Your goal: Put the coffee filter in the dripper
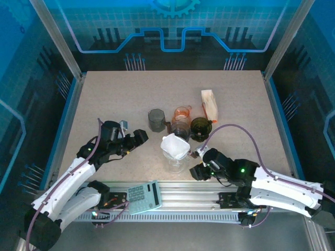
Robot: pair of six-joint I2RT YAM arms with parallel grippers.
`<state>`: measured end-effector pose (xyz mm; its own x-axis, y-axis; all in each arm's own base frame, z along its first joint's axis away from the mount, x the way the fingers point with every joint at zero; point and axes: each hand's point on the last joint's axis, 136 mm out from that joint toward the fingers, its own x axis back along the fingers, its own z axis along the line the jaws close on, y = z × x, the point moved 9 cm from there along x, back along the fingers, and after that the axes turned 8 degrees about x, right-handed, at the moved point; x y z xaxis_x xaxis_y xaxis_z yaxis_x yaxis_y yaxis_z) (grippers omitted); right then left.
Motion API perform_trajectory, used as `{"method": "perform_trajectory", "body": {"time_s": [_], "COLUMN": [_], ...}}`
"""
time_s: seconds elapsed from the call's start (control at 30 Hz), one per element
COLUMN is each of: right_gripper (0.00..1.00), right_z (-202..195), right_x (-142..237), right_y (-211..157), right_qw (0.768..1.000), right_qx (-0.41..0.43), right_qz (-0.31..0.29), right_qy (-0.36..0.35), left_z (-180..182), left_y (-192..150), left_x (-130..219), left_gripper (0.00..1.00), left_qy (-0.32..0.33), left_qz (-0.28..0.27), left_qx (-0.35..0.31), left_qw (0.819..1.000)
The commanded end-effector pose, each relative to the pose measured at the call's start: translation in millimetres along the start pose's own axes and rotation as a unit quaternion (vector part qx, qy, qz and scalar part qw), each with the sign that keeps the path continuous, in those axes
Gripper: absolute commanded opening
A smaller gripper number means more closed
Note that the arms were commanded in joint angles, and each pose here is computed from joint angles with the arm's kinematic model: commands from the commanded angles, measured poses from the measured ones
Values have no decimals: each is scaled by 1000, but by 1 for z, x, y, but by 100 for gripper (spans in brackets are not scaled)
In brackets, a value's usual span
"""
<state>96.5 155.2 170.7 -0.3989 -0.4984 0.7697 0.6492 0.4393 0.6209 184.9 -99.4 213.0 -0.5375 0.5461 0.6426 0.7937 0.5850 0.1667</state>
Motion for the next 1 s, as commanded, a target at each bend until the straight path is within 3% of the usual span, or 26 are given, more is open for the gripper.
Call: {"method": "perform_trajectory", "body": {"time_s": [0.0,0.3,0.97], "right_gripper": [59,55,50], "right_z": [5,8,10], "right_x": [-11,-49,-79], "right_y": [0,-5,15], "right_qw": [1000,998,997], "right_qx": [-26,-41,-42], "right_qz": [-9,10,-19], "right_qy": [14,48,68], "left_z": [0,3,2], "left_y": [-1,-1,-3], "left_x": [0,0,16], "left_gripper": [97,97,97], "left_qy": [-17,-19,-25], "left_qz": [10,13,-3], "left_qx": [8,14,9], "left_qw": [1000,1000,1000]}}
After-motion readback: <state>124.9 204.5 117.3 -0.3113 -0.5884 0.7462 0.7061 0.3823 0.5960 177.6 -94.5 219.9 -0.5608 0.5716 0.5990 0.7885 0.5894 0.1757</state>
